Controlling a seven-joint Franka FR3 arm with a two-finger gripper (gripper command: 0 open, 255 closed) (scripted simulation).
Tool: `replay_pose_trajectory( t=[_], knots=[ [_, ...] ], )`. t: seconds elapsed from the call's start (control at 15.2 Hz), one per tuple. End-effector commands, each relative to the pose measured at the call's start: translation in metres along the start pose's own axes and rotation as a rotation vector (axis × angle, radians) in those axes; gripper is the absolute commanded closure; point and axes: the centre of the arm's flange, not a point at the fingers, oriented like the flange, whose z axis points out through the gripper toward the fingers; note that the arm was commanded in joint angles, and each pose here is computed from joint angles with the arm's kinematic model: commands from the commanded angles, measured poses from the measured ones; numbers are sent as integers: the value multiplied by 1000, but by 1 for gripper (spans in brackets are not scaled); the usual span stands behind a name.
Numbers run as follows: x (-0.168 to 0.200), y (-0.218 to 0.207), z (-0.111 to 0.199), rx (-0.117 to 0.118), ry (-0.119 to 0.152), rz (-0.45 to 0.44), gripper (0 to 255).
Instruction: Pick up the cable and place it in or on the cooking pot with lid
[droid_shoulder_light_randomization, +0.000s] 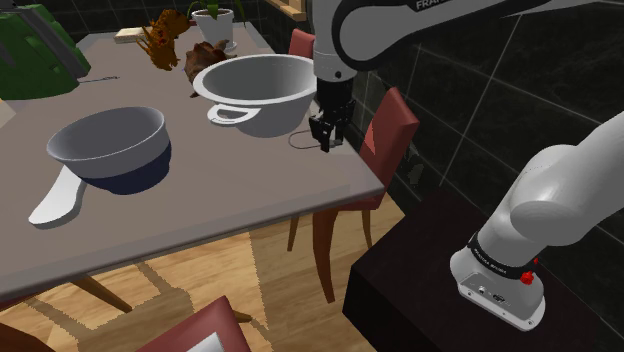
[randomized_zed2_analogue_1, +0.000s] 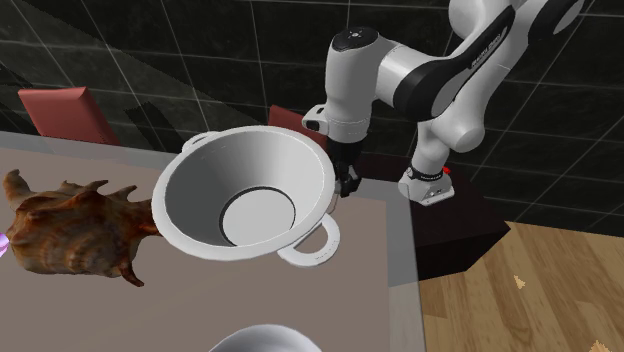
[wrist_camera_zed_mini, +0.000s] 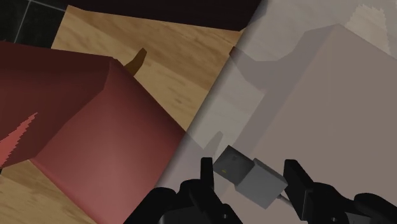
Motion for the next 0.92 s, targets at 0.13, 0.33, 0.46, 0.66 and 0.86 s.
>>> replay_pose_trajectory(
  t=[0.13, 0.33, 0.46, 0.66, 0.86],
  knots=[
    [-1, -1, -14, 0, -9, -2, 255],
    [-1, -1, -30, 0, -9, -2, 255],
    [-1, -1, -40, 0, -9, -2, 255],
    [-1, -1, -56, 0, -9, -2, 255],
    [-2, -1, -72, 0, -9, -2, 255]
  ],
)
